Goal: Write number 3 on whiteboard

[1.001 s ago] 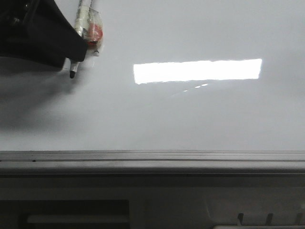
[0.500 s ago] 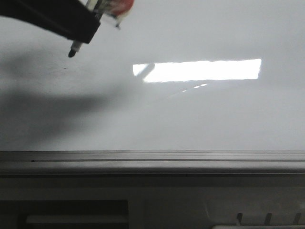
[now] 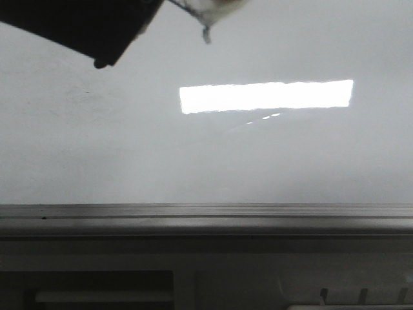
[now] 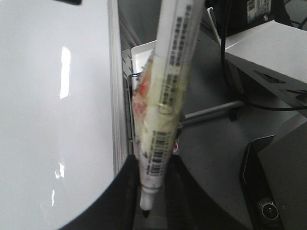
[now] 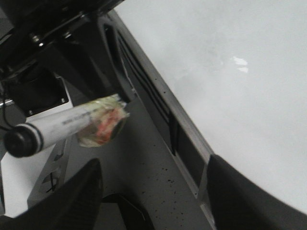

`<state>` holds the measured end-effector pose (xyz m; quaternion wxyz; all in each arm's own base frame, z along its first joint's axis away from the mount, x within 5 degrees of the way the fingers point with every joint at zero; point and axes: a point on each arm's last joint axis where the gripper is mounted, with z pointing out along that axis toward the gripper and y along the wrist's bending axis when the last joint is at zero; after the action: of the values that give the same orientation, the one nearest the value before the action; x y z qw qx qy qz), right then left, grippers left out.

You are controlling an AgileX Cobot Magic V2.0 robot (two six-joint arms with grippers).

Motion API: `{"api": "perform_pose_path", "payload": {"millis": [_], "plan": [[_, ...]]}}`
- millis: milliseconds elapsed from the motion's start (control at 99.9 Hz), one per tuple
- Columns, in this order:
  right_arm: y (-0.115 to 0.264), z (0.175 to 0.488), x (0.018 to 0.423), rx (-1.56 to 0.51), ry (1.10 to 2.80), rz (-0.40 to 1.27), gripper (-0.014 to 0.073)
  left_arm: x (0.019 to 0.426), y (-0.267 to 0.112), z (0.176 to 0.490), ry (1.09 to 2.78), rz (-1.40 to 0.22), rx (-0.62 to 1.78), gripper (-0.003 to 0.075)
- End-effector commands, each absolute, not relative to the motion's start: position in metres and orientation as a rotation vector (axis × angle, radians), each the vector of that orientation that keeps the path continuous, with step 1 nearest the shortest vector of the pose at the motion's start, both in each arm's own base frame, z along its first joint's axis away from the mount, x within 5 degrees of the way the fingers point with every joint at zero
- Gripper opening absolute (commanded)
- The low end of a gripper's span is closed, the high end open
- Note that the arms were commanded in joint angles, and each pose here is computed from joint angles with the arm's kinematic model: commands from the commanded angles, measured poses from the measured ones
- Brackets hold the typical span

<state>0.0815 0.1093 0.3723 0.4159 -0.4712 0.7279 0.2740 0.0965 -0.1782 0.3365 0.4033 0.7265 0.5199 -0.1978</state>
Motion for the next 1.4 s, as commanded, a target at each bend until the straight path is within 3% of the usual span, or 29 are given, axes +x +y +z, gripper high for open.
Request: {"api": "perform_pose_path", "payload": {"millis": [0, 420, 790, 1191, 1271, 1321, 1361, 1371, 1381, 1391], "plan": [[0.117, 0.387, 0.08, -1.17, 1.74, 0.742, 0.0422, 0.097, -0.18, 0.355, 1.268, -0.5, 1.729, -0.0021], [0.137, 0.396, 0.078, -1.152, 1.589, 0.801, 0.0422, 0.099, -0.181, 0.357, 1.274, -0.498, 1.697, -0.0021], [0.161, 0.381, 0.095, -1.153, 1.692, 0.856, 0.0411, 0.098, -0.182, 0.358, 1.287, -0.544, 1.674, -0.0021], [0.164, 0.383, 0.099, -1.094, 1.689, 0.879, -0.0042, 0.098, -0.183, 0.361, 1.332, -0.603, 1.602, -0.0012], [0.165, 0.383, 0.1, -1.084, 1.684, 0.876, -0.0059, 0.099, -0.184, 0.363, 1.376, -0.645, 1.545, 0.0075], [0.165, 0.384, 0.101, -1.073, 1.678, 0.873, -0.0059, 0.098, -0.183, 0.366, 1.389, -0.666, 1.517, 0.0182], [0.164, 0.385, 0.102, -1.063, 1.673, 0.87, -0.0059, 0.096, -0.181, 0.368, 1.411, -0.689, 1.485, 0.0314], [0.164, 0.385, 0.102, -1.058, 1.67, 0.869, -0.0059, 0.095, -0.18, 0.369, 1.411, -0.693, 1.478, 0.0314], [0.164, 0.385, 0.102, -1.056, 1.669, 0.868, -0.0059, 0.095, -0.18, 0.37, 1.419, -0.7, 1.465, 0.037], [0.164, 0.386, 0.103, -1.053, 1.668, 0.867, -0.0059, 0.095, -0.179, 0.371, 1.418, -0.703, 1.457, 0.037]]}}
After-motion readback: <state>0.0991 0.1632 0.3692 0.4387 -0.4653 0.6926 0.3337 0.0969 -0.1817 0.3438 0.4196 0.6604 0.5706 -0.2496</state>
